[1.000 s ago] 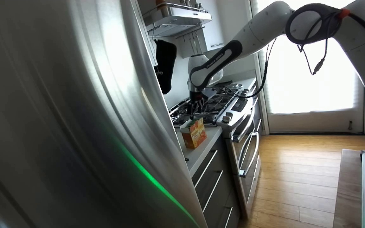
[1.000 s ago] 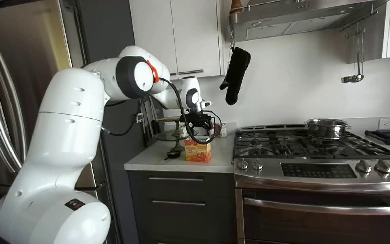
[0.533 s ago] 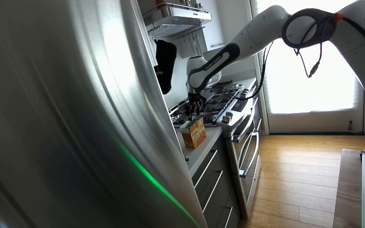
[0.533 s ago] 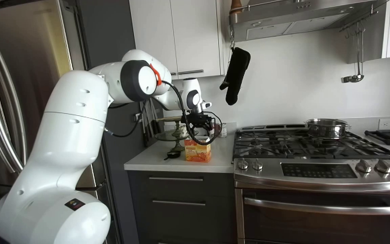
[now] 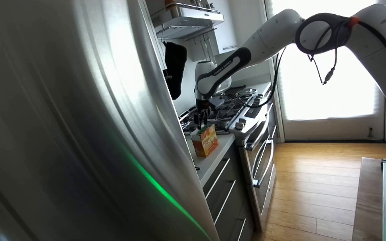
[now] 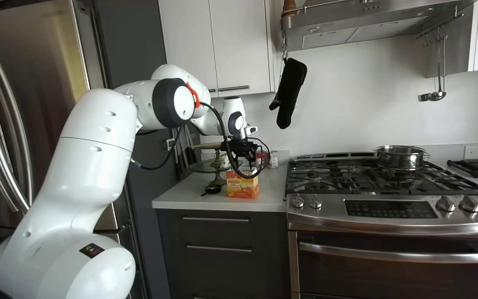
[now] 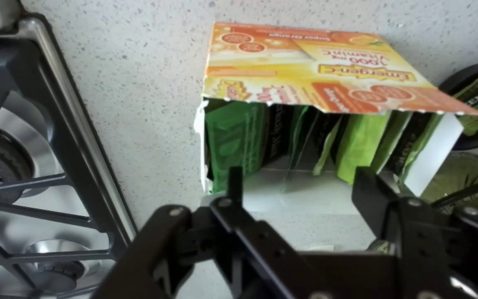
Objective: Remove one grey object from the box
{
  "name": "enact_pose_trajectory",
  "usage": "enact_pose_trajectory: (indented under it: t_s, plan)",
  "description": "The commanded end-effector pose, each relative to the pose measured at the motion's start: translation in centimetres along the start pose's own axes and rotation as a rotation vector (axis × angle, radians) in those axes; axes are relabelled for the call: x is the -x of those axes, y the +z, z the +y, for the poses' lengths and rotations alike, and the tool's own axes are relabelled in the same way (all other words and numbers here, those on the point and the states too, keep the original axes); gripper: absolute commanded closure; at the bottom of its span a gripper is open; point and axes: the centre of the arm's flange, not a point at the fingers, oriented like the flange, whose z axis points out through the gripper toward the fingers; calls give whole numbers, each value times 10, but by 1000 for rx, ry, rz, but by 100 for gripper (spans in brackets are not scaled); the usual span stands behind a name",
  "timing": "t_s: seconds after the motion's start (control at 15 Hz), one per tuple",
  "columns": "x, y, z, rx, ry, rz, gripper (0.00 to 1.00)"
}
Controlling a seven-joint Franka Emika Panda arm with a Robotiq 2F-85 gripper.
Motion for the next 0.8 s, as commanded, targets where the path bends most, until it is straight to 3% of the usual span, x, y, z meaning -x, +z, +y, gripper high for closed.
enact_pose_trajectory:
  t_s: [0.0,0.07,0.2,0.4,0.47,0.6,0.73]
  plan:
    - [-9,13,3,-27,12,-28,43]
    - [-10,16,3,-32,14,-31,41]
    - [-11,20,2,-36,17,-39,47]
    - [-11,26,2,-43,20,-57,67]
    - [-11,26,2,-46,22,-65,81]
    - [-10,25,2,-50,27,-84,98]
    - [-8,22,2,-59,35,-104,100]
